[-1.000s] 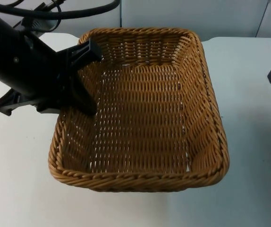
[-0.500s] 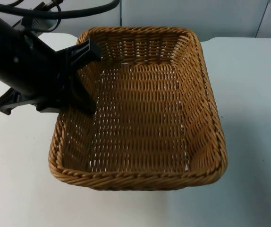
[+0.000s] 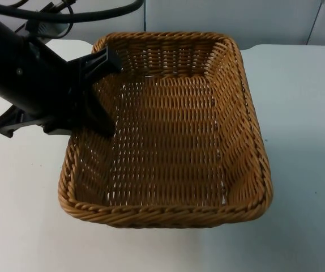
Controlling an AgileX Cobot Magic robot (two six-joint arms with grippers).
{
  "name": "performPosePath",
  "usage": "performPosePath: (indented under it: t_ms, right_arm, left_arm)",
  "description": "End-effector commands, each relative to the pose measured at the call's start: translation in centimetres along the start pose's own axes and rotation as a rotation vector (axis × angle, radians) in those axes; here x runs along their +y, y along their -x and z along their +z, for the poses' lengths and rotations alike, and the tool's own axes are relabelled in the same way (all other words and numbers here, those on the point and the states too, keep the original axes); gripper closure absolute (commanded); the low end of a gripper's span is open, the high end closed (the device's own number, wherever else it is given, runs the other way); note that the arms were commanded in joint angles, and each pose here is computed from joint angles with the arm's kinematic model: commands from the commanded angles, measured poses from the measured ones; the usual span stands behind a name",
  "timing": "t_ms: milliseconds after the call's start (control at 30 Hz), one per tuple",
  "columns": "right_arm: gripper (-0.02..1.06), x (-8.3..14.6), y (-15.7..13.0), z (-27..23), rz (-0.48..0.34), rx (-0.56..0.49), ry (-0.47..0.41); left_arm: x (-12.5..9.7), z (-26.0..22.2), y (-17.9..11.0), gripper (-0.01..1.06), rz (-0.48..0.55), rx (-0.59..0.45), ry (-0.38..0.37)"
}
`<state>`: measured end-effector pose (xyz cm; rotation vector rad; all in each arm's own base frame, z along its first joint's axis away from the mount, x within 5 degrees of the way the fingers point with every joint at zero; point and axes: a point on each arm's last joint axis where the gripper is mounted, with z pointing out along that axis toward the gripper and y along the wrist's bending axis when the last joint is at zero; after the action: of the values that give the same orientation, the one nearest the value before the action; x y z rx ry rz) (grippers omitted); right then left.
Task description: Pick up the basket with the left hand and place the ball into the basket with the right hand.
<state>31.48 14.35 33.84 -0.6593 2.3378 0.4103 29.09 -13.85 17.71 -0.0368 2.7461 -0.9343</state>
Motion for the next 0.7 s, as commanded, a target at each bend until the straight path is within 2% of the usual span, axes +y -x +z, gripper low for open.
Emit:
performPosePath:
  t_ms: [0, 233, 667]
  right_arm:
    - [1.05, 1.1, 0.4, 0.3, -0.020, -0.026, 0.026]
    - [1.05, 4.0, 0.0, 2.9, -0.069, 0.033, 0.095]
    - [1.05, 6.2, -1.7, 8.3, -0.102, 0.157, 0.145]
  left_arm:
    - [-0.2, -0.3, 0.1, 1.05, -0.016, -0.011, -0.017]
    - [-0.2, -0.3, 0.1, 1.05, -0.017, -0.012, -0.018]
    - [-0.2, -0.3, 0.1, 1.05, -0.017, -0.012, -0.018]
